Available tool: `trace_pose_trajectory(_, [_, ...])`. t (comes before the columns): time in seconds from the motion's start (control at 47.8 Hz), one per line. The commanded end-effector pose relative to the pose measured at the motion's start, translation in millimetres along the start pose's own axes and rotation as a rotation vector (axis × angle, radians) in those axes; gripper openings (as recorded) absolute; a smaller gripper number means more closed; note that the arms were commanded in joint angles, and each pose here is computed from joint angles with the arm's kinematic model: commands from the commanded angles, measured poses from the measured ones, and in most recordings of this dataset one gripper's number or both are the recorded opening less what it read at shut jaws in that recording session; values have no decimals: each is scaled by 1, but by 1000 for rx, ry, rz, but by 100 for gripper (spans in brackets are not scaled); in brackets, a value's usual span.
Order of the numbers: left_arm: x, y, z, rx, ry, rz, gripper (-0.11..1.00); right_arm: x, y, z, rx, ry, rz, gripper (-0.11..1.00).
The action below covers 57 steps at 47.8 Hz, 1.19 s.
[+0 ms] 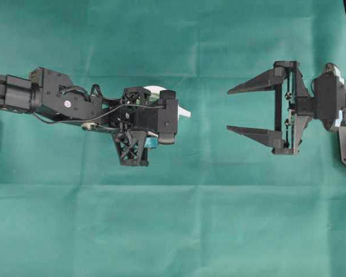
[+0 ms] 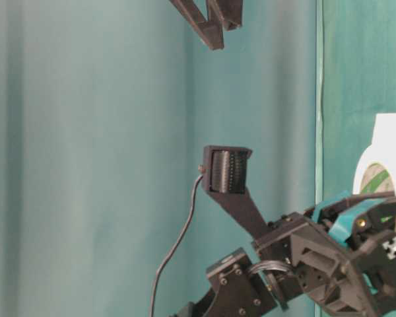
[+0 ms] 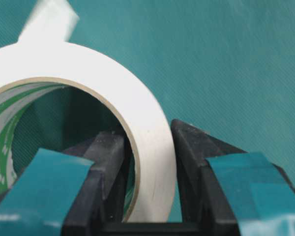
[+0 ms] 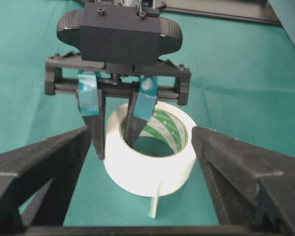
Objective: Peel off the duct tape with your right arm.
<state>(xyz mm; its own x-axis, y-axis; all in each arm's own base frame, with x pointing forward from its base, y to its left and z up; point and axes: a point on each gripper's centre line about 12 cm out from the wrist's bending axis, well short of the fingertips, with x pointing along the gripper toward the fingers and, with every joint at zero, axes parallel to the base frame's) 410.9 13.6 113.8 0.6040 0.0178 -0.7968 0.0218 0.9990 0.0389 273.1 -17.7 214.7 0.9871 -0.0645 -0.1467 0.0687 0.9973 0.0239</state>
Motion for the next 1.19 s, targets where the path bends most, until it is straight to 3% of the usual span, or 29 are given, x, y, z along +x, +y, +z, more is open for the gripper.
trace_pose_trajectory(0.0, [-20, -1, 20, 4, -64, 2, 23, 1, 0, 6, 0, -23, 0, 71])
trace_pose_trajectory(0.293, [-52, -6, 40, 14, -126, -5, 23, 1, 0, 6, 0, -26, 0, 71])
trace_pose_trajectory(0.502, [-89, -5, 65, 18, -172, -5, 23, 1, 0, 6, 0, -26, 0, 71])
trace_pose_trajectory(0.753, [-119, -3, 85, 18, -168, -4, 23, 1, 0, 6, 0, -26, 0, 71])
trace_pose_trajectory(1.172, [-123, -3, 90, 17, -148, -6, 23, 8, 0, 9, 0, -35, 0, 71])
